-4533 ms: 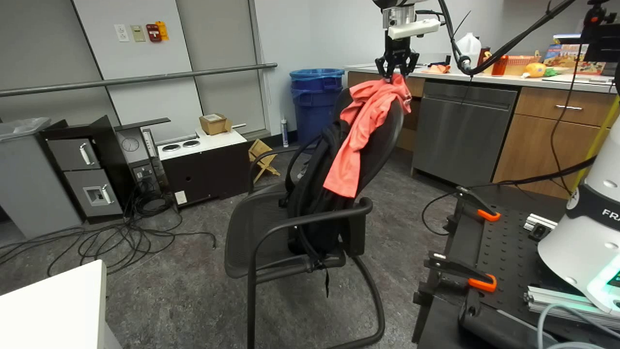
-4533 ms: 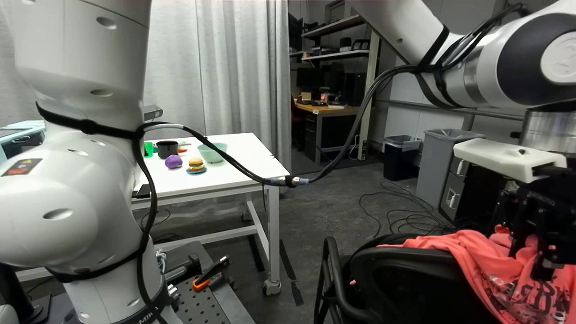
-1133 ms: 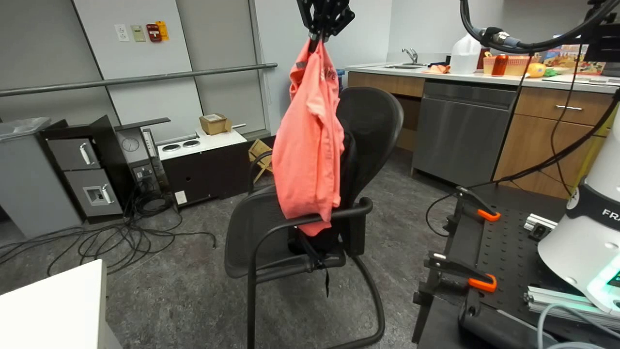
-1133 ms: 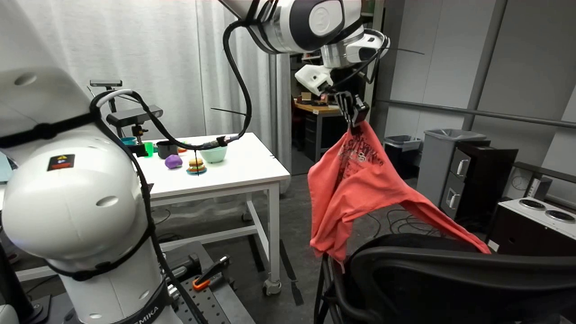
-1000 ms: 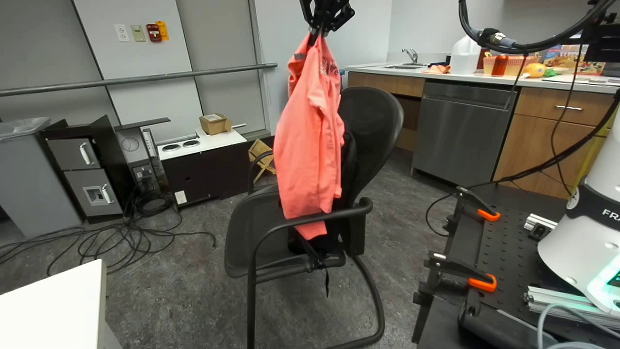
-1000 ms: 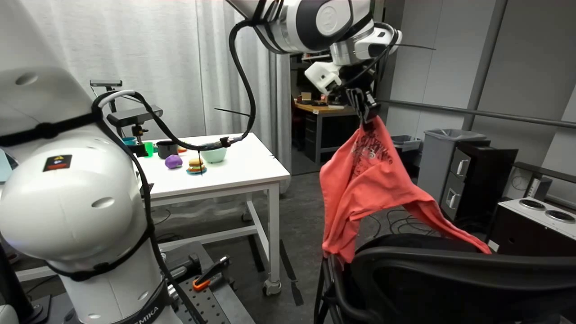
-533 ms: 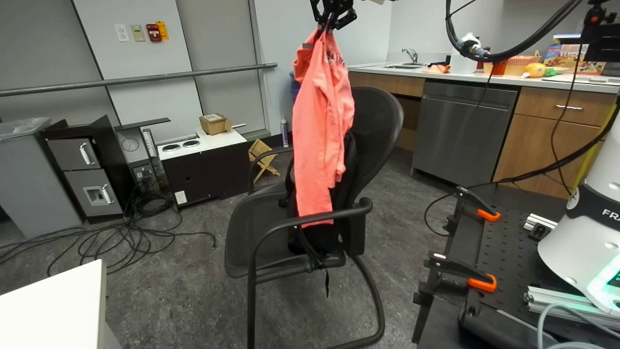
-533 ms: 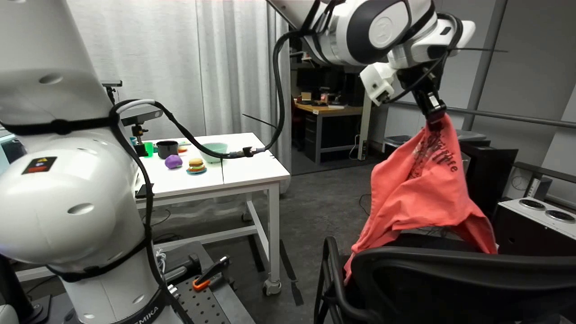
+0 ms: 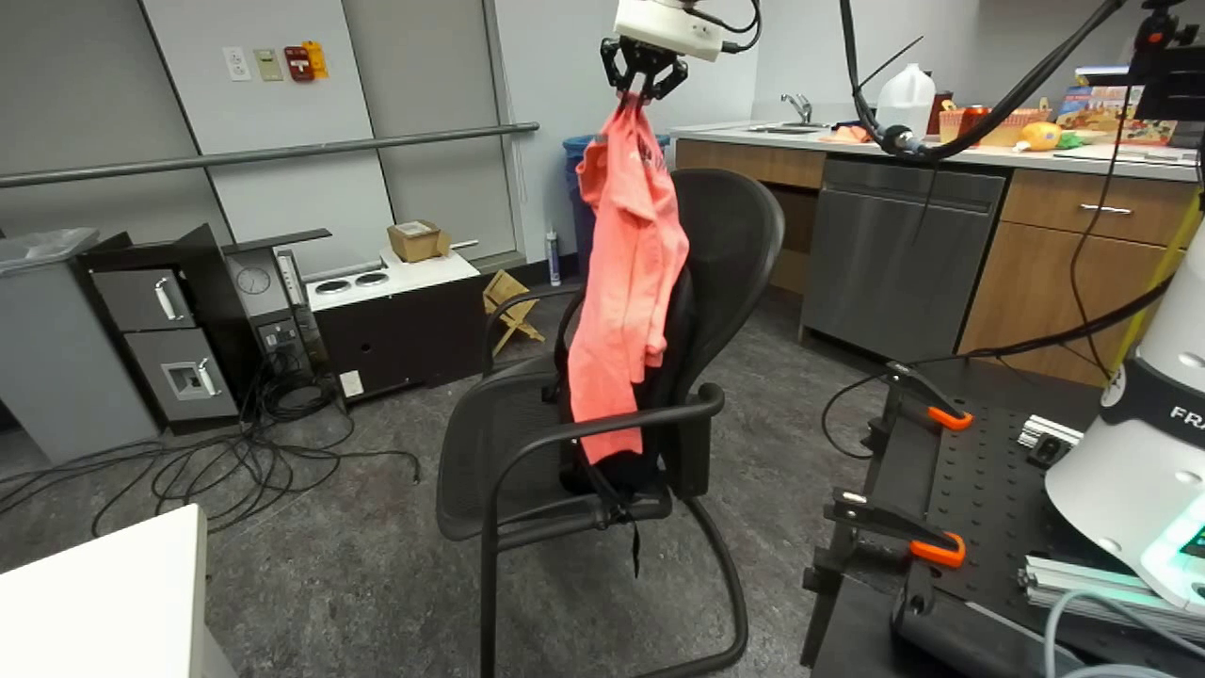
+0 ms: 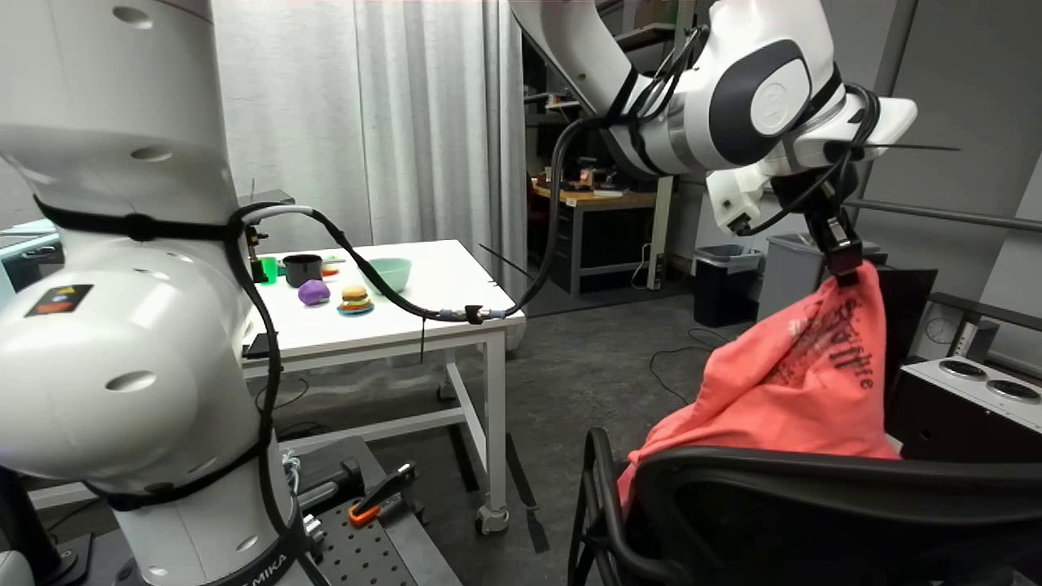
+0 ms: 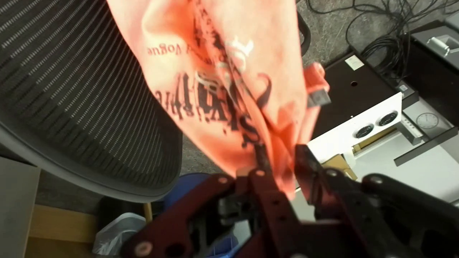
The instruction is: Put the sweatshirt on the seat of the chair
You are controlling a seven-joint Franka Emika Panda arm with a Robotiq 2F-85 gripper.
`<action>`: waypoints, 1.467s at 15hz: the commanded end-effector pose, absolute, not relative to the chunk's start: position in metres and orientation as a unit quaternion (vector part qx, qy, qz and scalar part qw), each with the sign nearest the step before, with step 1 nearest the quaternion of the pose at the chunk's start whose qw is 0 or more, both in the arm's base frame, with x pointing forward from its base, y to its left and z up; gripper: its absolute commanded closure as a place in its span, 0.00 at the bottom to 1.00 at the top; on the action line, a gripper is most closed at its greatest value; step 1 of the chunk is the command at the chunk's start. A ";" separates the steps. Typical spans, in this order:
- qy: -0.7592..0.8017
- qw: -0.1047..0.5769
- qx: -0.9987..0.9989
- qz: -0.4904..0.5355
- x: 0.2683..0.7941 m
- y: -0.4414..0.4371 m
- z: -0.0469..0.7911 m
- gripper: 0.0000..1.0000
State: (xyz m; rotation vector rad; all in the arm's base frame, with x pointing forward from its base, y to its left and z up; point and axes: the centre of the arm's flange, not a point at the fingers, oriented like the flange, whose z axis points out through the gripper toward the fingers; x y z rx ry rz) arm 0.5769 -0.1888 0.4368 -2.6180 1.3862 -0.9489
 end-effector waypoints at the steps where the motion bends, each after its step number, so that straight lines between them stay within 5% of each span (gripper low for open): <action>1: 0.457 0.001 -0.834 -0.308 0.596 -0.193 0.437 0.43; 7: 0.450 -0.018 -0.855 -0.259 0.581 -0.198 0.440 0.00; 22: 0.417 -0.080 -0.891 -0.162 0.498 -0.235 0.483 0.00</action>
